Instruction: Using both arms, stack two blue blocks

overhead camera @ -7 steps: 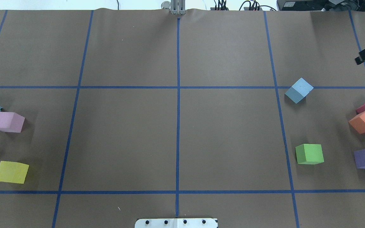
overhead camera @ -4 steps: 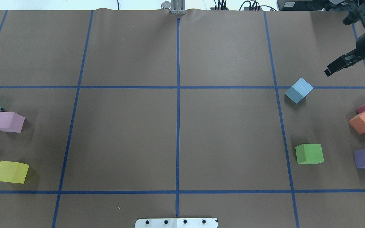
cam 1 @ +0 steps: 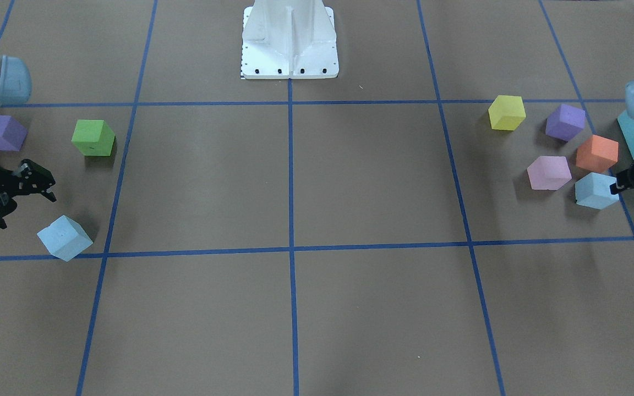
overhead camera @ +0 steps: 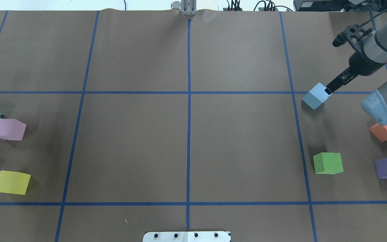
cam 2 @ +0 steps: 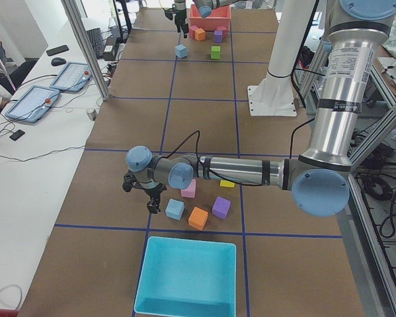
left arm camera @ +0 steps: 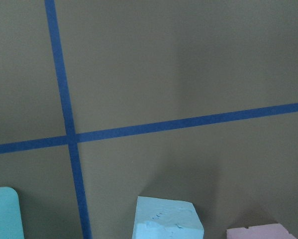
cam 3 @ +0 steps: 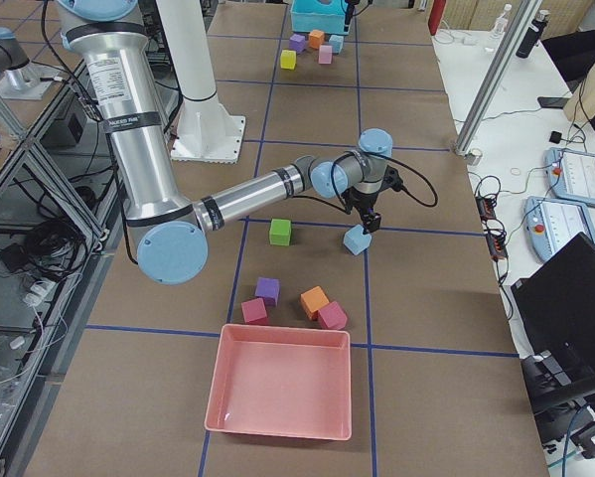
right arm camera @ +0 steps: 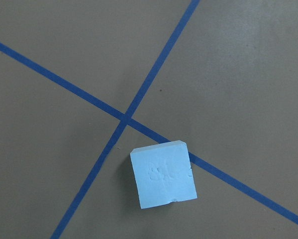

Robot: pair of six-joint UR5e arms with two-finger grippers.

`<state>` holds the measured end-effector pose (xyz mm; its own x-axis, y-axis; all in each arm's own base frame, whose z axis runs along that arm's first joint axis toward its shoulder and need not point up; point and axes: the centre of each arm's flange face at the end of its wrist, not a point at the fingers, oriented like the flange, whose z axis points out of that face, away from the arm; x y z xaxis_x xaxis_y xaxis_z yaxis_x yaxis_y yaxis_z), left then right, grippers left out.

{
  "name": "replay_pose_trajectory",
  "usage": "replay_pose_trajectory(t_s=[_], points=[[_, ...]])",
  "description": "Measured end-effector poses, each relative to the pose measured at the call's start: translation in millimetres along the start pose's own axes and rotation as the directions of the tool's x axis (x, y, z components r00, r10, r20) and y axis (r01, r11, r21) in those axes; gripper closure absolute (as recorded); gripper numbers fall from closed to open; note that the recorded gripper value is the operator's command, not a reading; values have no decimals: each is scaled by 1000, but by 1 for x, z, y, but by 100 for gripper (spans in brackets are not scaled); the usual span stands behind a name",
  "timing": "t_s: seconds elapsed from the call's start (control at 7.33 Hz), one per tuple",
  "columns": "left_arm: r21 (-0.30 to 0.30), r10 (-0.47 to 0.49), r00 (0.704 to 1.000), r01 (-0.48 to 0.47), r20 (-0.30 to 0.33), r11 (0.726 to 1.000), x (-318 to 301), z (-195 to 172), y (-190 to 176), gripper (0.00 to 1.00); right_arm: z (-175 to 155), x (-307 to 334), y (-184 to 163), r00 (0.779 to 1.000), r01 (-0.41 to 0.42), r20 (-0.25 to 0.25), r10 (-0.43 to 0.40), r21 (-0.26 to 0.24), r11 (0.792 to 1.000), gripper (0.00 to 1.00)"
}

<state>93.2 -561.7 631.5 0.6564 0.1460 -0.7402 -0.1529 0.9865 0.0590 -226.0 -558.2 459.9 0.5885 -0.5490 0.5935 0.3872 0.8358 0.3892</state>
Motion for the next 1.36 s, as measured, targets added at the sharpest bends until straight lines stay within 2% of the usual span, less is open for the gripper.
replay_pose_trajectory(t_s=[0.41, 0.82, 1.36], points=[[-15, 10, 1000, -10, -1, 1000, 8, 11, -3, 1, 31, -8, -15, 999, 37, -24, -37, -23, 999, 2], [-19, 12, 1000, -12, -2, 1000, 10, 13, -3, 1, 57, 8, -13, 999, 47, -22, -48, -15, 999, 2], [-18, 13, 1000, -13, -2, 1000, 11, 13, -4, 1, 74, 1, -10, 1000, 0, -10, 0, -35, 999, 2]])
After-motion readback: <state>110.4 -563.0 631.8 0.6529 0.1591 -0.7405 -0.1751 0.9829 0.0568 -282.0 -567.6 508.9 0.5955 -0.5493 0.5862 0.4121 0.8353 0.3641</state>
